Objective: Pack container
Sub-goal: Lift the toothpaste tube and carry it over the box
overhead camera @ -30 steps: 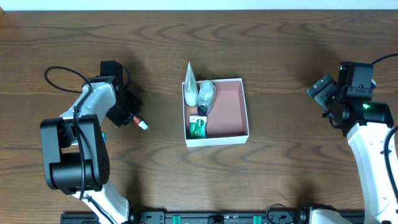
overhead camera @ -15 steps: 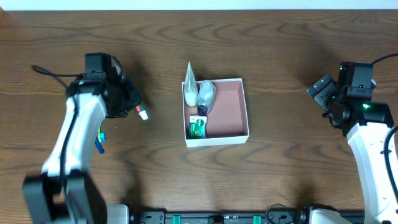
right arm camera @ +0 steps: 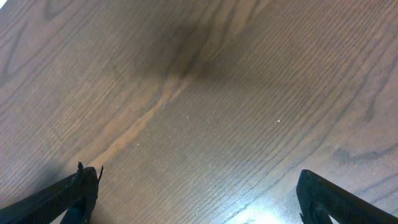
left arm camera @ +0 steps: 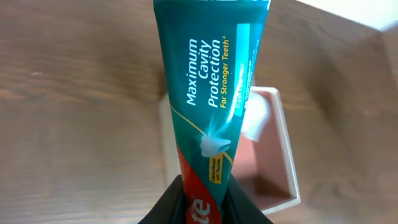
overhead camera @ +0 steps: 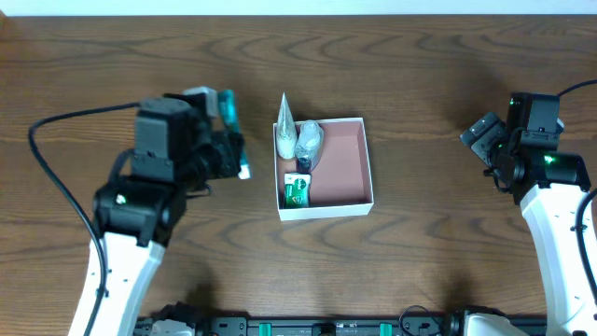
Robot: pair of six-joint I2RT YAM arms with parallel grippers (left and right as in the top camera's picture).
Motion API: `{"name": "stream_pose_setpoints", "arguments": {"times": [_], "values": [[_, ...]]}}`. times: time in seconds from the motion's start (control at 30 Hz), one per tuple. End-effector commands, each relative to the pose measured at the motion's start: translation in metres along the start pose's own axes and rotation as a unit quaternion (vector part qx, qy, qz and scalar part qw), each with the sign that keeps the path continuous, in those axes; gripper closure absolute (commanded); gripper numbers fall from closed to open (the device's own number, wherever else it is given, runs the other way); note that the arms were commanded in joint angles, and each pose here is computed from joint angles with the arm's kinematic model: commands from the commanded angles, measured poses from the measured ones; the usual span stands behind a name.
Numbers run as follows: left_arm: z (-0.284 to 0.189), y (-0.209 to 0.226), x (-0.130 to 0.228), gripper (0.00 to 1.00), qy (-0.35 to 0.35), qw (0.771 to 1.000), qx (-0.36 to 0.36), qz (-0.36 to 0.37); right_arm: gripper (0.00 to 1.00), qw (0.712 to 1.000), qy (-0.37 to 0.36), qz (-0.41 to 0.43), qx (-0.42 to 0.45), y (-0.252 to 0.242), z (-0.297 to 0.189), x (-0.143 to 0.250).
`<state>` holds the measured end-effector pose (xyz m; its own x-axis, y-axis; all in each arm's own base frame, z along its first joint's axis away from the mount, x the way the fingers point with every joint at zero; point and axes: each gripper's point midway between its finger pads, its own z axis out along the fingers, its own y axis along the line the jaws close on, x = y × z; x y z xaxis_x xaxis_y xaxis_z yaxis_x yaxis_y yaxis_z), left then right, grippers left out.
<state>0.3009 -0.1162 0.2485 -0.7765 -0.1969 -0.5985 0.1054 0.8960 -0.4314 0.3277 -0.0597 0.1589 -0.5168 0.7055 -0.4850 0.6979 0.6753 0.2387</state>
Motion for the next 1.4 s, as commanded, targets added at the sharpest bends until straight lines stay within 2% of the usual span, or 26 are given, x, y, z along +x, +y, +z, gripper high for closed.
{"name": "stream_pose_setpoints", "arguments": {"times": [0.0, 0.2, 0.47, 0.8, 0.87, 0.93, 1.13, 1.37], "values": [[0.0, -0.027, 0.001, 0.81, -0.005, 0.999, 0.014, 0.048, 0.01, 1.0, -0.009, -0.001, -0.001, -0.002, -0.004, -0.004], [0.029, -0.073, 0.013, 0.81, 0.0, 0.995, 0.043, 0.089, 0.01, 1.0, -0.009, -0.001, -0.001, -0.002, -0.004, -0.004], [0.092, -0.115, 0.039, 0.81, 0.023, 0.99, 0.057, 0.125, 0.01, 1.0, -0.009, -0.001, -0.001, -0.002, -0.004, -0.004], [0.156, -0.099, 0.078, 0.81, 0.067, 0.986, -0.018, 0.153, 0.01, 1.0, -0.009, -0.001, -0.001, -0.002, -0.004, -0.004], [0.162, -0.094, 0.081, 0.81, 0.066, 0.986, -0.037, 0.147, 0.01, 1.0, -0.009, -0.001, -0.001, -0.002, -0.004, -0.004], [0.167, -0.089, 0.085, 0.86, 0.065, 0.986, -0.054, 0.141, 0.01, 1.0, -0.009, 0.0, -0.001, -0.002, -0.004, -0.004], [0.175, -0.085, 0.093, 0.86, 0.055, 0.989, -0.087, 0.107, 0.01, 1.0, -0.009, -0.001, -0.001, -0.002, -0.004, -0.004], [0.186, -0.083, 0.107, 0.86, 0.049, 0.985, -0.117, 0.118, 0.01, 1.0, -0.009, -0.001, -0.001, -0.002, -0.004, -0.004]]}}
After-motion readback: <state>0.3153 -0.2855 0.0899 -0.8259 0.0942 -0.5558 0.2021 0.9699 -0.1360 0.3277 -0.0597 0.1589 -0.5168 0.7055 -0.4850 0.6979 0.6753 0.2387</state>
